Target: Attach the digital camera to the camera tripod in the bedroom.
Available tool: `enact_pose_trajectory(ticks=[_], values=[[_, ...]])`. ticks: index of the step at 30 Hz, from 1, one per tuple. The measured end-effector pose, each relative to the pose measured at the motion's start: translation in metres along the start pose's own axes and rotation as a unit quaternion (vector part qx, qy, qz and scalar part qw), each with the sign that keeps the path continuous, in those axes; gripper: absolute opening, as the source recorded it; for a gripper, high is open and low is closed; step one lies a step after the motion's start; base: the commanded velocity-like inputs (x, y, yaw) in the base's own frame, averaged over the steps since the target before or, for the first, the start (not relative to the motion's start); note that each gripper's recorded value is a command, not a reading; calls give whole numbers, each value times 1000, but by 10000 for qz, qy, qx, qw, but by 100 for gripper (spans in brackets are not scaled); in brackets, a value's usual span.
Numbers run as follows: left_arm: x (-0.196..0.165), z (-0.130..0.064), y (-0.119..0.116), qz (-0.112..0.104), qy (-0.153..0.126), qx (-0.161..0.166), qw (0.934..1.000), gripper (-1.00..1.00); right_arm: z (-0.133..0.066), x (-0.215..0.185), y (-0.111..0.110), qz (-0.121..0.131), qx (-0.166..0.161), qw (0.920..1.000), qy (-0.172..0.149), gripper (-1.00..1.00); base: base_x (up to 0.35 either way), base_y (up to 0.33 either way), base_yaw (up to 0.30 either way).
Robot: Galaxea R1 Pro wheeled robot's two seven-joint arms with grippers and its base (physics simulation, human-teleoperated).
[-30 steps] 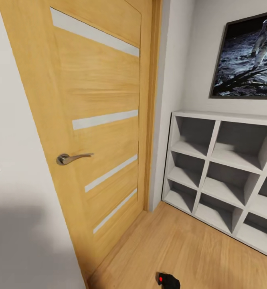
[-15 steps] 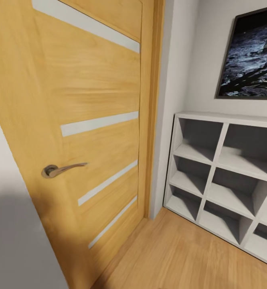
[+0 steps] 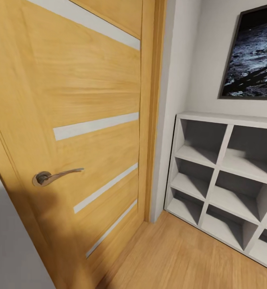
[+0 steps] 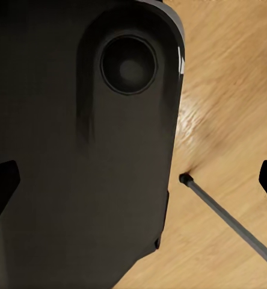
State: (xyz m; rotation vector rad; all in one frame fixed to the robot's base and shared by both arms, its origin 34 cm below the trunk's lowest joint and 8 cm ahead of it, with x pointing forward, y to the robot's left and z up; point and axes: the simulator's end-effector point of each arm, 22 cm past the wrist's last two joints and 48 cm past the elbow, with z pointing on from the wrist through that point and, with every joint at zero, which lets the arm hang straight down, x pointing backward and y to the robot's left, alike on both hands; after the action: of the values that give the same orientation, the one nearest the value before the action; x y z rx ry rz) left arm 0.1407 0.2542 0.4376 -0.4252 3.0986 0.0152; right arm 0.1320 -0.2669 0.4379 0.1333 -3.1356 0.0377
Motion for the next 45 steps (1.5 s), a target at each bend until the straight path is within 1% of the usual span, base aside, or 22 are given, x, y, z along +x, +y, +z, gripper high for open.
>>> enact_pose_trajectory(ticks=[5,13,28,45], values=[[-1,0,2,0,-3,-10,10000,100,0,-3,0,27,2,10000,-62,100,5,0,-118],[-1,0,2,1,-3,-10,10000,100,0,-6,0,38,1,9999,-127,100,1,0,-250],[0,0,2,1,-2,-13,10000,100,0,-6,0,38,2,9999,-130,100,0,0,-269],[-1,0,2,0,-3,-14,10000,100,0,-6,0,39,3,9999,-135,100,0,0,-225]])
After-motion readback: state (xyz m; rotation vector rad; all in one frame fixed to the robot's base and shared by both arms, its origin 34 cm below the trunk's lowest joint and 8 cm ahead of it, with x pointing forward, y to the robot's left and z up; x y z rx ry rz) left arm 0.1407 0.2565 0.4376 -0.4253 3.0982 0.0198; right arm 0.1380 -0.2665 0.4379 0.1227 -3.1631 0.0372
